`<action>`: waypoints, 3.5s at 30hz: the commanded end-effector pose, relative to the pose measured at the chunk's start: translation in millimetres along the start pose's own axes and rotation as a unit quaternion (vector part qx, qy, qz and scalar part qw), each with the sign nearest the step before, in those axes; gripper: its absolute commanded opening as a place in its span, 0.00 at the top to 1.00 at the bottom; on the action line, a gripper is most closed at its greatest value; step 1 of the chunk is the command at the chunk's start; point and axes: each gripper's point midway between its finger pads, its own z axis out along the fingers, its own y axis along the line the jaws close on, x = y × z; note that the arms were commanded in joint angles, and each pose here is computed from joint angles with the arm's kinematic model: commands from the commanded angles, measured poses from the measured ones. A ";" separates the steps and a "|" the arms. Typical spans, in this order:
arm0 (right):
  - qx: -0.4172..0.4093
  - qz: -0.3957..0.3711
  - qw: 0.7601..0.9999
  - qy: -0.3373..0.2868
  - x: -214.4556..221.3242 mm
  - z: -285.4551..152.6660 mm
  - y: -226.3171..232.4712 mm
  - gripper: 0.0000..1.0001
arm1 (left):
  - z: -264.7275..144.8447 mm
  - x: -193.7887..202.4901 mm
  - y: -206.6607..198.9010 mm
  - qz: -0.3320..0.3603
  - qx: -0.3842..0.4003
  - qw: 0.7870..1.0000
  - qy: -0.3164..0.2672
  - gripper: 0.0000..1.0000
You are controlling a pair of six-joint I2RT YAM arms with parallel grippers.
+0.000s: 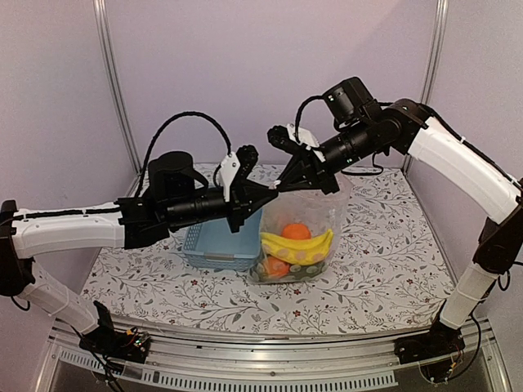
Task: Place the food in the zip-top bag and seal the zipper
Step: Zip the zipper on the zipper food storage bag, then place the zipper food storage bag at the center of the board.
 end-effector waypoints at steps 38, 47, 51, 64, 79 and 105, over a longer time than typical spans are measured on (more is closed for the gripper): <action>0.062 0.106 0.981 0.147 114.9 -38.8 -44.7 0.97 | -110.1 -3.4 33.0 0.001 -0.149 0.989 -0.018 1.00; 0.067 0.131 0.973 0.180 146.9 -51.7 -40.6 0.96 | -112.6 0.2 35.4 0.000 -0.154 0.988 -0.016 1.00; 0.075 0.135 0.971 0.183 152.1 -59.5 -39.2 0.95 | -112.6 1.0 35.9 -0.001 -0.155 0.988 -0.018 1.00; 0.082 0.144 0.970 0.179 156.9 -68.6 -38.8 0.96 | -94.2 2.8 46.4 0.001 -0.166 0.985 -0.037 1.00; 0.299 0.123 0.935 0.143 153.9 -171.8 -153.2 0.99 | 54.2 -39.4 159.6 0.032 -0.093 0.989 -0.115 1.00; 0.306 0.190 0.933 -0.005 146.2 -168.6 -47.9 0.48 | -88.2 37.6 159.4 -0.082 -0.258 0.958 0.090 0.26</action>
